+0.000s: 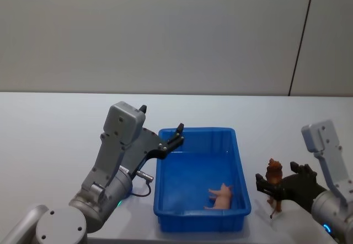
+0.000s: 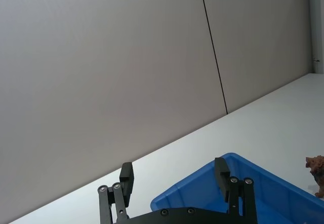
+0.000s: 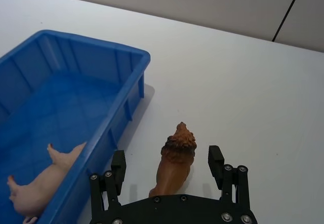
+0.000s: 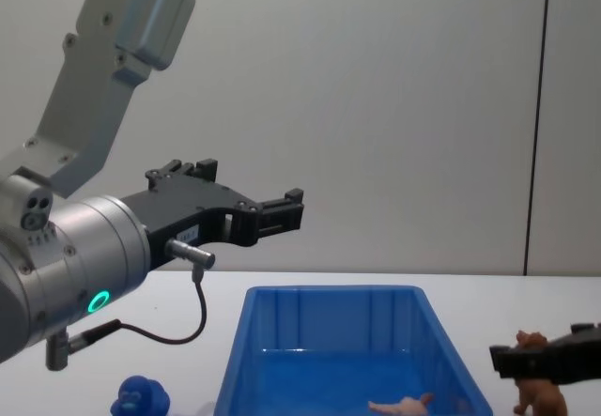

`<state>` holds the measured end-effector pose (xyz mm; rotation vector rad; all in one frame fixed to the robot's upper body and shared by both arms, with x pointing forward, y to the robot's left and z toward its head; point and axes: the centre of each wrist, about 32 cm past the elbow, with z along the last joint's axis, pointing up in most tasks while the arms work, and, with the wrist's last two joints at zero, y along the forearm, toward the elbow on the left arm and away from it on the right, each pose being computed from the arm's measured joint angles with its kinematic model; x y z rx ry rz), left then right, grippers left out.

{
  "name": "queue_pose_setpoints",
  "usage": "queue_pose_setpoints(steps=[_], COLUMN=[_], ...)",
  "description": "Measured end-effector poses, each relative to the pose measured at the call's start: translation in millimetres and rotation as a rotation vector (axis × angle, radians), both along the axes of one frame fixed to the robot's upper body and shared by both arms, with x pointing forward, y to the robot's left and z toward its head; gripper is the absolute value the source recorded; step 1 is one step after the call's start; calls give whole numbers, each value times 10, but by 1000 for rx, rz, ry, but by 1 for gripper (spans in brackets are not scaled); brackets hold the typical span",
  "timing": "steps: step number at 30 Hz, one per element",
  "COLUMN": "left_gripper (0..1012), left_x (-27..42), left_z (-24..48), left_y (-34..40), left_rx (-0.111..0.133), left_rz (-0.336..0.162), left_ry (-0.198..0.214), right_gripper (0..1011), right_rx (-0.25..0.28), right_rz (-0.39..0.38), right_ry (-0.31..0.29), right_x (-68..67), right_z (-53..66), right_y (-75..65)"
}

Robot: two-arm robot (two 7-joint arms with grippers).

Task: Pick up the two dolls from the table and place them into the box.

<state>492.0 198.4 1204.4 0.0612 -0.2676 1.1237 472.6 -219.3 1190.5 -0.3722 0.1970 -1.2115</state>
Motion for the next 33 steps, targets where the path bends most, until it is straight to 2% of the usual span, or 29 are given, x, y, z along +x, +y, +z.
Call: queue_pose_setpoints(steps=[15, 23, 26, 27, 30, 32, 33], left_gripper=[1001, 1002, 1002, 1002, 1001, 1002, 1002], left_x=[0, 0, 0, 0, 0, 0, 0], left_z=[0, 0, 0, 0, 0, 0, 0], left_y=[0, 0, 0, 0, 0, 0, 0], left_rx=[0, 0, 0, 0, 0, 0, 0], left_rz=[0, 0, 0, 0, 0, 0, 0], left_ry=[0, 0, 0, 0, 0, 0, 0], right_gripper=[996, 832, 717, 717, 598, 561, 504], right_rx=[-27, -33, -35, -35, -35, -34, -33], right_rz=[-29, -40, -45, -45, -50, -52, -53], right_ry=[76, 116, 132, 132, 141, 143, 144], right_x=[66, 94, 104, 104, 110, 112, 112], right_z=[-120, -153, -164, -164, -168, -168, -168], right_y=[45, 62, 68, 68, 71, 71, 72])
